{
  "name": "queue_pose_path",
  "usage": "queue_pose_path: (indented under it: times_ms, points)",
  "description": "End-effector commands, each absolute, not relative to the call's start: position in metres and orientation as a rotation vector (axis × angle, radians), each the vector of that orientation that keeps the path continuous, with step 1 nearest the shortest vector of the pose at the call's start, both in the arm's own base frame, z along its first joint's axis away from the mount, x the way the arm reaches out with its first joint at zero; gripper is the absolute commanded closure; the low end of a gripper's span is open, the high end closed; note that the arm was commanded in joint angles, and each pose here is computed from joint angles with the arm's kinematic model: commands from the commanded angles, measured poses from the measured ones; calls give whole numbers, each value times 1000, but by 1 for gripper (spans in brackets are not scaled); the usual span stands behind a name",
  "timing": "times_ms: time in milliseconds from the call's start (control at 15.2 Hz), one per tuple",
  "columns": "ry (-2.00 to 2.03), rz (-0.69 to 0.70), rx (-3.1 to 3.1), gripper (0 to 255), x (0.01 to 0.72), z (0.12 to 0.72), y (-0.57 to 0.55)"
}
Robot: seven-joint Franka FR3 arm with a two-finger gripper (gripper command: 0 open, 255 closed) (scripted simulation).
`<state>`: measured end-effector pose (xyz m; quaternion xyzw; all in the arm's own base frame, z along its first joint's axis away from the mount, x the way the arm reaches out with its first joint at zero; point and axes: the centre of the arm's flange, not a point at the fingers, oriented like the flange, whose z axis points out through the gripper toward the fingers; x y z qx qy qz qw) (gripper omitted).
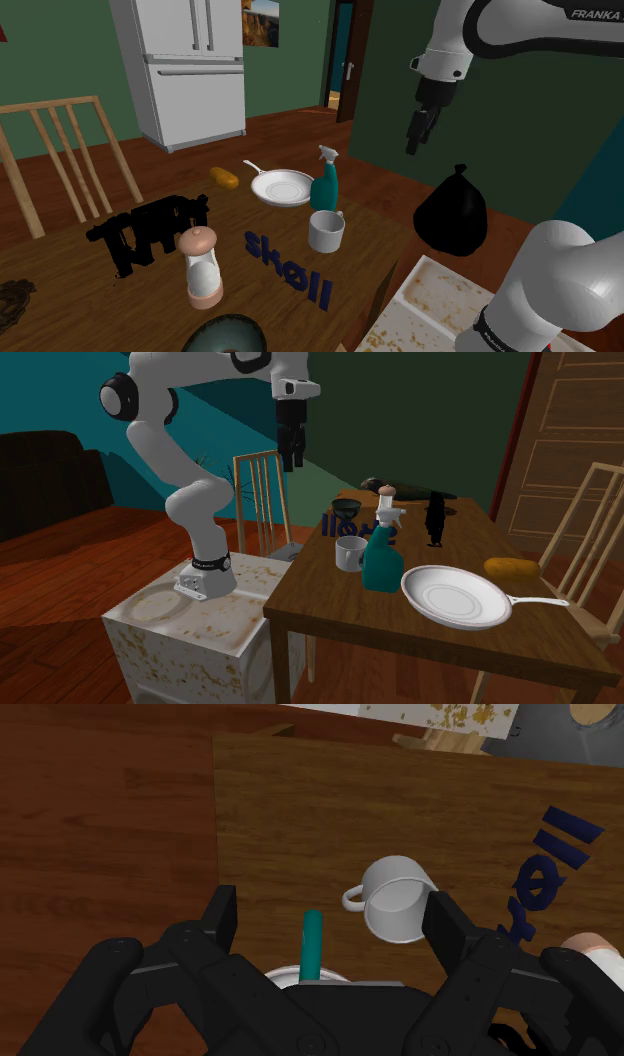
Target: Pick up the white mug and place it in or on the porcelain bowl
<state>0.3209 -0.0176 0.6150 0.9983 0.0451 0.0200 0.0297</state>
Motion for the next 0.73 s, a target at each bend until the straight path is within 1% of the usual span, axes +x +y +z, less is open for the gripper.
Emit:
queue_pose_path:
  times_ms: [0,660]
  points:
    - [139,62,3079,0,321,615,-18]
    - [110,68,3083,0,376,519,53]
